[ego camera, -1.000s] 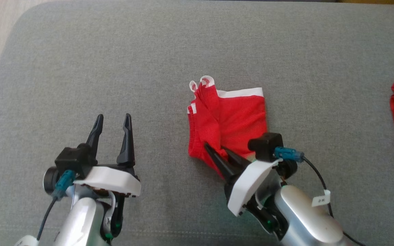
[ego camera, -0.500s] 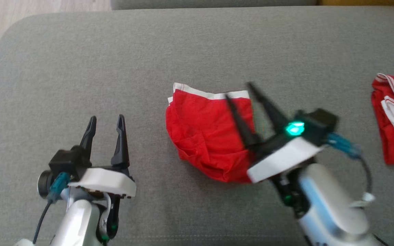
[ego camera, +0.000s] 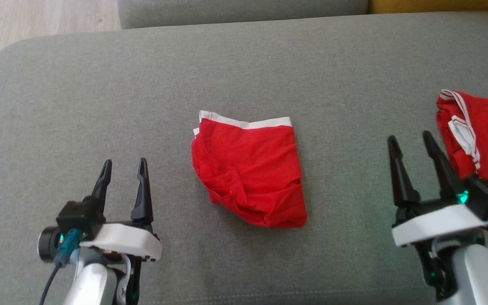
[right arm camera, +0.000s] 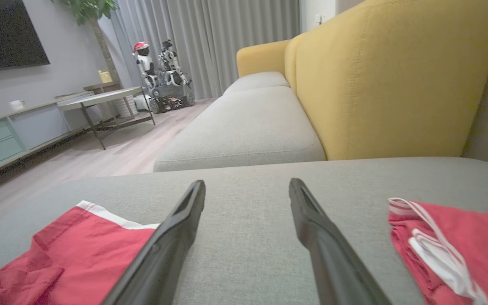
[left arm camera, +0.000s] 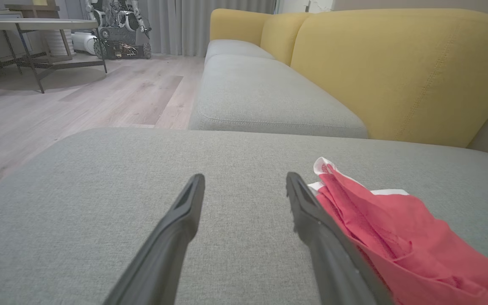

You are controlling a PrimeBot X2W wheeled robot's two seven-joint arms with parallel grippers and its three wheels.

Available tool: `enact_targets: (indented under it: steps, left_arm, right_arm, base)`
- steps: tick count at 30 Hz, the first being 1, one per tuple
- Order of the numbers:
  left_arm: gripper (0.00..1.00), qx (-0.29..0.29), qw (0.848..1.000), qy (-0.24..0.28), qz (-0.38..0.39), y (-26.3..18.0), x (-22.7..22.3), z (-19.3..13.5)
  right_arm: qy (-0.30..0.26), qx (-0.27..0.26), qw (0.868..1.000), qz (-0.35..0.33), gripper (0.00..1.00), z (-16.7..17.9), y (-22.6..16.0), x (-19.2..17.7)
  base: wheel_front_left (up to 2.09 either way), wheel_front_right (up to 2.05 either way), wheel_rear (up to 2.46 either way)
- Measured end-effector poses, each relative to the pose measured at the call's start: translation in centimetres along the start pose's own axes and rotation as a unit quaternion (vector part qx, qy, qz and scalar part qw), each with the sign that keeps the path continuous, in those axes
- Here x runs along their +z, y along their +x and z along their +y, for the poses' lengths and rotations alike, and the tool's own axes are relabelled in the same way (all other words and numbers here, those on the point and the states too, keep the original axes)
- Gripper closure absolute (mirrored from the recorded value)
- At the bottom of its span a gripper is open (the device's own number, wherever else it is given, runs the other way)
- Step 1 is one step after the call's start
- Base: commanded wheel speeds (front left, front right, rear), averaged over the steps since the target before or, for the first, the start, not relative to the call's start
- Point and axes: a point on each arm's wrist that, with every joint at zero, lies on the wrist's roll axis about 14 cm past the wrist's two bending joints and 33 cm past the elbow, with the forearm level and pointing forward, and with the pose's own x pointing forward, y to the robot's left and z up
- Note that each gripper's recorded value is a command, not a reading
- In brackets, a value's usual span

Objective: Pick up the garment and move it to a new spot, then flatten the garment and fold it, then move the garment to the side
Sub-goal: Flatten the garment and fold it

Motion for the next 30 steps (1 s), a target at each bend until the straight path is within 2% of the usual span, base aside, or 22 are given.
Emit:
enact_targets:
  steps: [7, 22, 23, 24, 27, 30]
  left_arm:
    - [0.0, -0.003, 1.0, 0.002, 0.0, 0.1, 0.3, -0.2]
    - [0.0, -0.004, 1.0, 0.007, 0.008, -0.4, -0.2, -0.2]
    - [0.0, -0.004, 1.0, 0.007, 0.008, -0.4, -0.2, -0.2]
    - [0.0, -0.003, 1.0, 0.007, 0.009, -0.4, -0.3, -0.1]
    - [0.0, 0.003, 1.0, 0.008, 0.011, -0.5, -0.4, 0.3]
    - [0.0, 0.011, 1.0, 0.009, 0.014, -0.6, -0.6, 0.9]
  right_arm:
    - [-0.008, -0.019, 1.0, 0.009, 0.0, -1.1, -0.9, 0.0]
    - [-0.004, -0.016, 1.0, 0.017, 0.0, -0.6, -0.6, -0.4]
    - [-0.004, -0.016, 1.0, 0.017, 0.53, -0.6, -0.6, -0.4]
    - [-0.004, -0.015, 1.0, 0.022, 1.0, -0.6, -0.5, -0.7]
    - [0.0, 0.005, 0.999, 0.049, 1.0, 0.7, 0.1, -2.3]
    - [0.006, 0.064, 0.995, 0.077, 1.0, 4.6, 1.1, -4.0]
  base:
    - [0.0, 0.0, 0.0]
    - [0.0, 0.0, 0.0]
    - [0.0, 0.0, 0.0]
    - [0.0, 0.0, 0.0]
    - [0.0, 0.0, 0.0]
    - [0.0, 0.0, 0.0]
